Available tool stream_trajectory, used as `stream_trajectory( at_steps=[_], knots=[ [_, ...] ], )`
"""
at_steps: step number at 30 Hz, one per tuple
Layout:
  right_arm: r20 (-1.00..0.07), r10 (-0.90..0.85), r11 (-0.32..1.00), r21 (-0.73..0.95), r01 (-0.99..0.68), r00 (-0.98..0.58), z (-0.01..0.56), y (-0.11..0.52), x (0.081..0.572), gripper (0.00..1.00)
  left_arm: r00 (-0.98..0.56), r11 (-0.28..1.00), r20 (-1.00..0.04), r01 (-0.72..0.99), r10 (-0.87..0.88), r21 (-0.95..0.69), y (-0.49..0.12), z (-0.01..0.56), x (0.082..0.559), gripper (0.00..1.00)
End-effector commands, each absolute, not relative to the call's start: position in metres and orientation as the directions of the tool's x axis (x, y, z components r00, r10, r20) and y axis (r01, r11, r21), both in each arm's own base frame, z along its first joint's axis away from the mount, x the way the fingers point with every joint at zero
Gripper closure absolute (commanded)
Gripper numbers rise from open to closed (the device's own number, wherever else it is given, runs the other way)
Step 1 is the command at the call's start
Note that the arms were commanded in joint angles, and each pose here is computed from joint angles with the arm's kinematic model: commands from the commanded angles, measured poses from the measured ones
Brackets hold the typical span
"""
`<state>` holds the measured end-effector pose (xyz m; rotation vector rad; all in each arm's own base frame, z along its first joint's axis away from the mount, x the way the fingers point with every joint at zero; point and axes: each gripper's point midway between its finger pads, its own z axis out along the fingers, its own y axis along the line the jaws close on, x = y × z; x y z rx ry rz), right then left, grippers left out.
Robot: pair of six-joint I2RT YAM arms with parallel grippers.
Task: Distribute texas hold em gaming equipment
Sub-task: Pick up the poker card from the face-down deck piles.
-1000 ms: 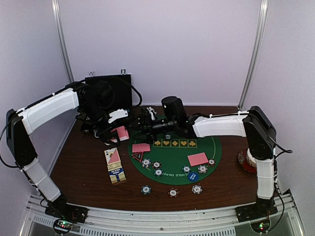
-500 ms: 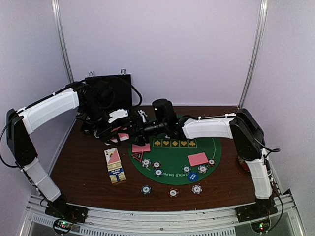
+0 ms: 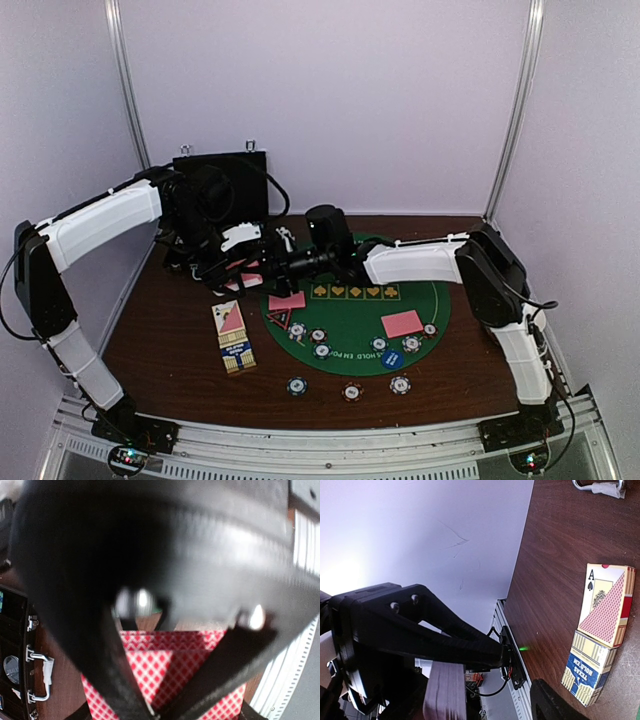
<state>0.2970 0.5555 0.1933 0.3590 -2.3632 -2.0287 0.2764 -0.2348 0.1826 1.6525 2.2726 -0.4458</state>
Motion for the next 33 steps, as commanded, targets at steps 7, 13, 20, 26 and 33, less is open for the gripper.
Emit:
stream_trajectory(
  at_steps=[7, 13, 20, 26, 33],
  knots=[
    [-0.159, -0.135, 0.163, 0.97, -0.18, -0.978, 0.203, 0.521, 0.307, 0.45, -0.28, 0.285, -0.438, 0.957, 0.854, -0.054, -0.238, 0.19, 0.281, 0.84],
    [-0.183, -0.131, 0.142, 0.969, -0.201, -0.974, 0.222, 0.517, 0.303, 0.56, -0.28, 0.286, -0.436, 0.957, 0.856, -0.053, -0.238, 0.189, 0.281, 0.85],
    [-0.212, -0.115, 0.099, 0.97, -0.224, -0.97, 0.254, 0.511, 0.298, 0.64, -0.279, 0.288, -0.424, 0.957, 0.861, -0.045, -0.235, 0.187, 0.281, 0.84],
    [-0.201, -0.113, 0.074, 0.975, -0.21, -0.973, 0.261, 0.509, 0.296, 0.76, -0.281, 0.291, -0.42, 0.956, 0.863, -0.042, -0.235, 0.186, 0.282, 0.84],
    [-0.174, -0.135, 0.088, 0.979, -0.187, -0.975, 0.252, 0.509, 0.292, 0.92, -0.278, 0.292, -0.418, 0.956, 0.865, -0.031, -0.234, 0.188, 0.283, 0.85]
  ],
)
